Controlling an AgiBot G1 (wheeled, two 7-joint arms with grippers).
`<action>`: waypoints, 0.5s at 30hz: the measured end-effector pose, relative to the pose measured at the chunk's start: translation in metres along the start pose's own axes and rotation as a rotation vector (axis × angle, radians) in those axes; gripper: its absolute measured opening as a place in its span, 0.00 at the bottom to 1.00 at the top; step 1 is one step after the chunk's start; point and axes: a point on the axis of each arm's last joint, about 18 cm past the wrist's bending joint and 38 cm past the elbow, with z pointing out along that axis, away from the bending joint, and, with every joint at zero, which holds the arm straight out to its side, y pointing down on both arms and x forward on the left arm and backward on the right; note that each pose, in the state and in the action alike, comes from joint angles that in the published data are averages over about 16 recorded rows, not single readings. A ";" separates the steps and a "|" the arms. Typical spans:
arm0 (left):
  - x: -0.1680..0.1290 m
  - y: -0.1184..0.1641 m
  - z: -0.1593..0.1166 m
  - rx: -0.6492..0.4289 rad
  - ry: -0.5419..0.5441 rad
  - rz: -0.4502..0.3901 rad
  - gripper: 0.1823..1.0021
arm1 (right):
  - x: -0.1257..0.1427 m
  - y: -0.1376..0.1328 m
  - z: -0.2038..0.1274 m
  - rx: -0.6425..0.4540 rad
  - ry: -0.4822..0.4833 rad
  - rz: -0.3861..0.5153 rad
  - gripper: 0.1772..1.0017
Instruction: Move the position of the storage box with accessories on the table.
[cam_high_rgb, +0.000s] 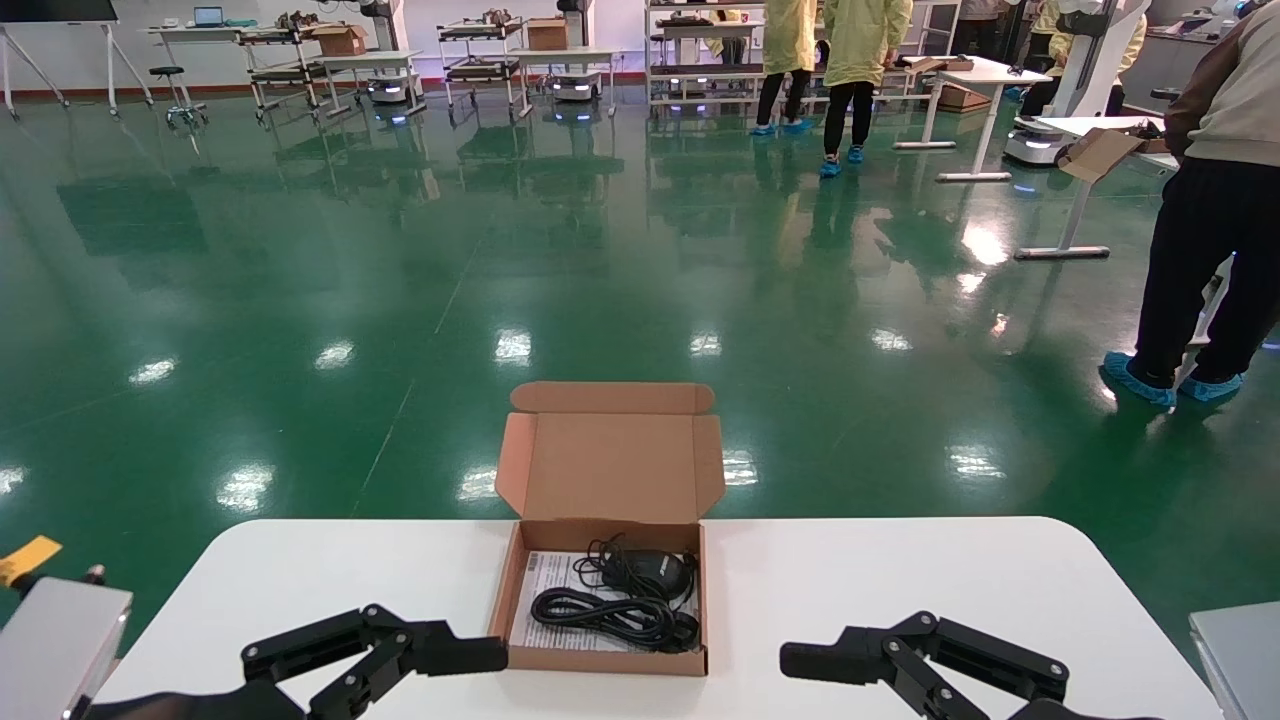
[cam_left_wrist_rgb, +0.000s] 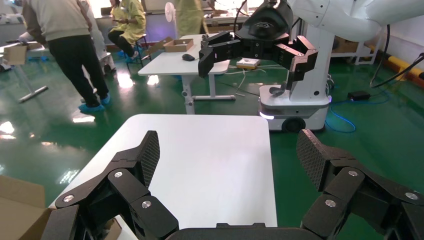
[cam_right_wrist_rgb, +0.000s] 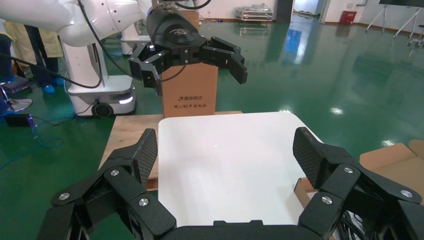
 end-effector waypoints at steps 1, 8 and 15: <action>0.000 0.000 0.000 0.000 0.000 0.000 1.00 | 0.000 0.000 0.000 0.000 0.000 0.000 1.00; 0.000 0.000 0.000 0.000 0.000 0.000 1.00 | 0.000 0.000 0.000 0.000 0.000 0.000 1.00; 0.000 0.000 0.000 0.000 0.000 0.000 1.00 | 0.000 0.000 0.000 0.000 0.000 0.000 1.00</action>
